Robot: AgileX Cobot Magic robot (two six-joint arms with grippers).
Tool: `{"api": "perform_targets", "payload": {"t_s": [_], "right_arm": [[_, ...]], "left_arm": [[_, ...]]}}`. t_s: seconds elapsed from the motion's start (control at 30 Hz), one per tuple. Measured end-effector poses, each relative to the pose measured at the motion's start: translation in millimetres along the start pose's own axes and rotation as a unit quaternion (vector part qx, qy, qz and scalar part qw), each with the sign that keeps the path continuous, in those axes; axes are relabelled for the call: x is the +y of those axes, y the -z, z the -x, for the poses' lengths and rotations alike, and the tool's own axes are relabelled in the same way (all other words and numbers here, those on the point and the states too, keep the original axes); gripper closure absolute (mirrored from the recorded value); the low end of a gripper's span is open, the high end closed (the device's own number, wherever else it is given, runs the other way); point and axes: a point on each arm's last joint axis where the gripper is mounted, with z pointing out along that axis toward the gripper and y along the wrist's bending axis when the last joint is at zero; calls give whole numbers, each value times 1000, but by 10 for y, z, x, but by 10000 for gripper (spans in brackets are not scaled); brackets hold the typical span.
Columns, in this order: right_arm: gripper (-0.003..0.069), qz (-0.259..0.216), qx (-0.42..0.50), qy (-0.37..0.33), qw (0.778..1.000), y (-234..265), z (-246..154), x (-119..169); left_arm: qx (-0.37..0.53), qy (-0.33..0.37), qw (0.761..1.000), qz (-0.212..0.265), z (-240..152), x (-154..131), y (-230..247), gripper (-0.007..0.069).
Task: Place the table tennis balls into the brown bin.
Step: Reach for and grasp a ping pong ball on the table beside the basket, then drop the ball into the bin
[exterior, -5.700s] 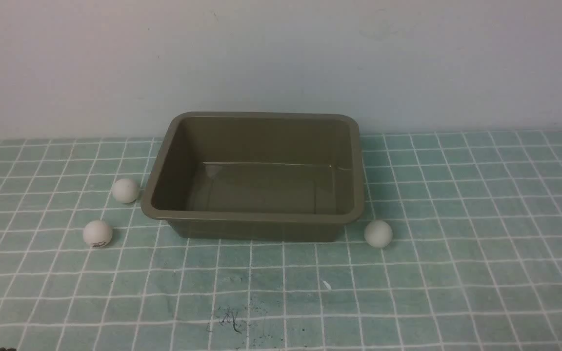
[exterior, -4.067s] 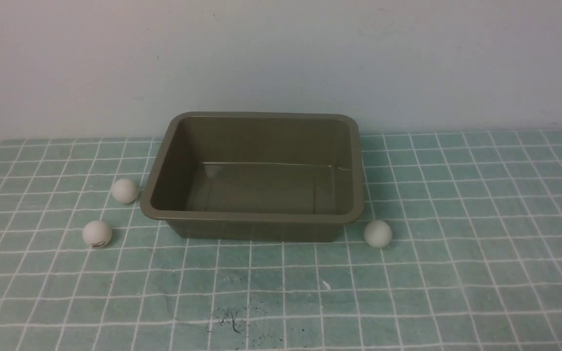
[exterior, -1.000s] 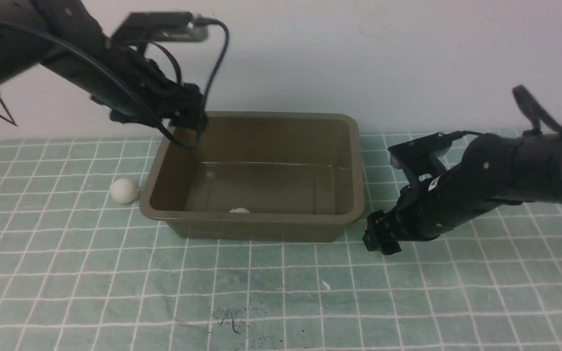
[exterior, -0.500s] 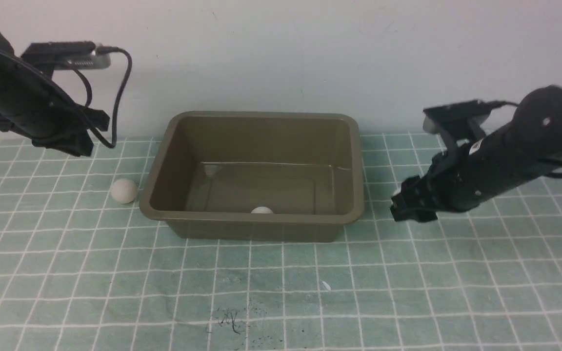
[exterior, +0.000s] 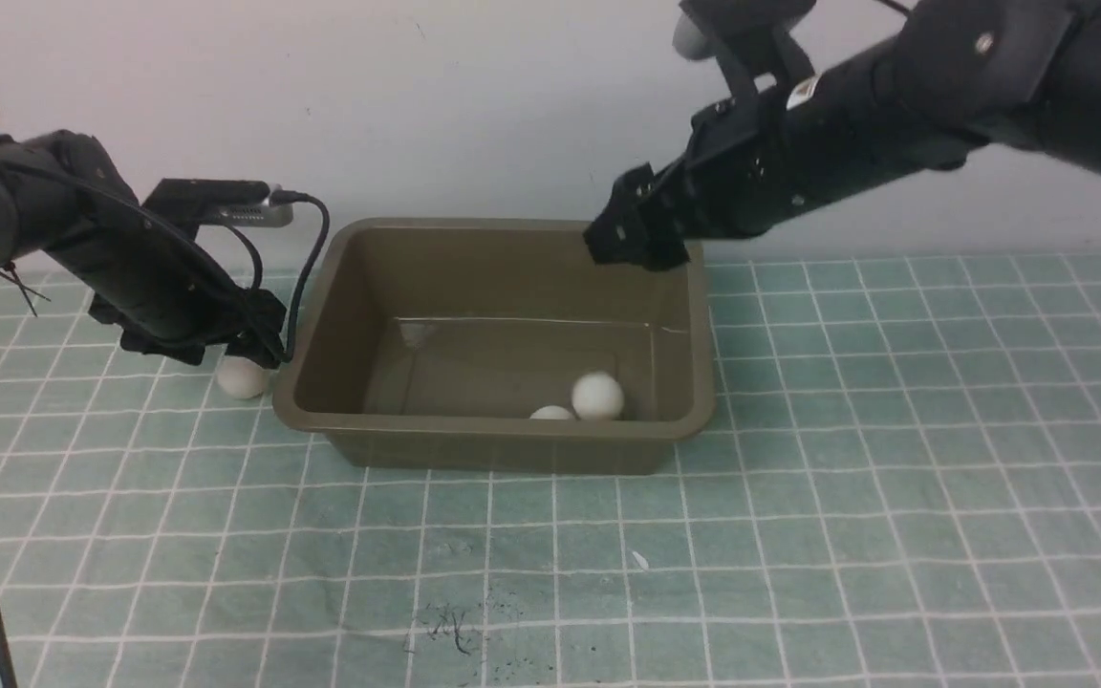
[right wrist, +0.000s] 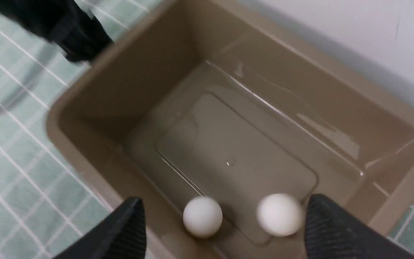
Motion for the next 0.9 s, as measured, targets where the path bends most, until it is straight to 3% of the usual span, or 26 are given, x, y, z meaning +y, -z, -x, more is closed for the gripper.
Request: {"api": "perform_targets", "payload": {"t_s": [0.07, 0.1, 0.17, 0.23, 0.27, 0.3, 0.43, 0.47, 0.57, 0.63, 0.8, 0.9], "right_arm": [[204, -10, -9, 4, 1000, 237, 85, 32], [225, -14, -9, 9, 1000, 302, 94, 41], [403, -53, -7, 31, 998, 803, 118, 92], [496, -81, 1, 44, 996, 1088, 88, 118], [601, -114, 5, 43, 993, 1383, 12, 151], [636, -132, 3, 39, 991, 1546, -57, 175], [664, -156, -9, 10, 988, 1889, -359, 249], [670, -160, -17, -8, 987, 1977, -536, 283], [671, -160, -54, -34, 985, 2106, -947, 342], [672, -159, -72, -40, 984, 2148, -1067, 361], [672, -154, -182, -51, 970, 2419, -1643, 470], [672, -148, -243, -52, 957, 2552, -1900, 523]], "left_arm": [[8, 0, 1000, -2, -18, -1, -15, 276], [14, -2, 1000, -2, -25, -1, -13, 293], [19, -15, 1000, 4, 34, -16, 165, 272], [8, -18, 1000, 8, 104, -35, 342, 272], [-18, -21, 1000, 9, 227, -96, 667, 272], [-41, -20, 999, -1, 304, -166, 886, 272], [-94, -39, 994, -43, 416, -448, 1375, 272], [-113, -60, 989, -74, 438, -661, 1502, 272], [-114, -111, 980, -122, 441, -1064, 1444, 272], [-103, -124, 978, -131, 430, -1166, 1360, 269], [-54, -139, 980, -132, 351, -1481, 984, 78], [-54, -113, 984, -127, 370, -1524, 1098, 62]]}}
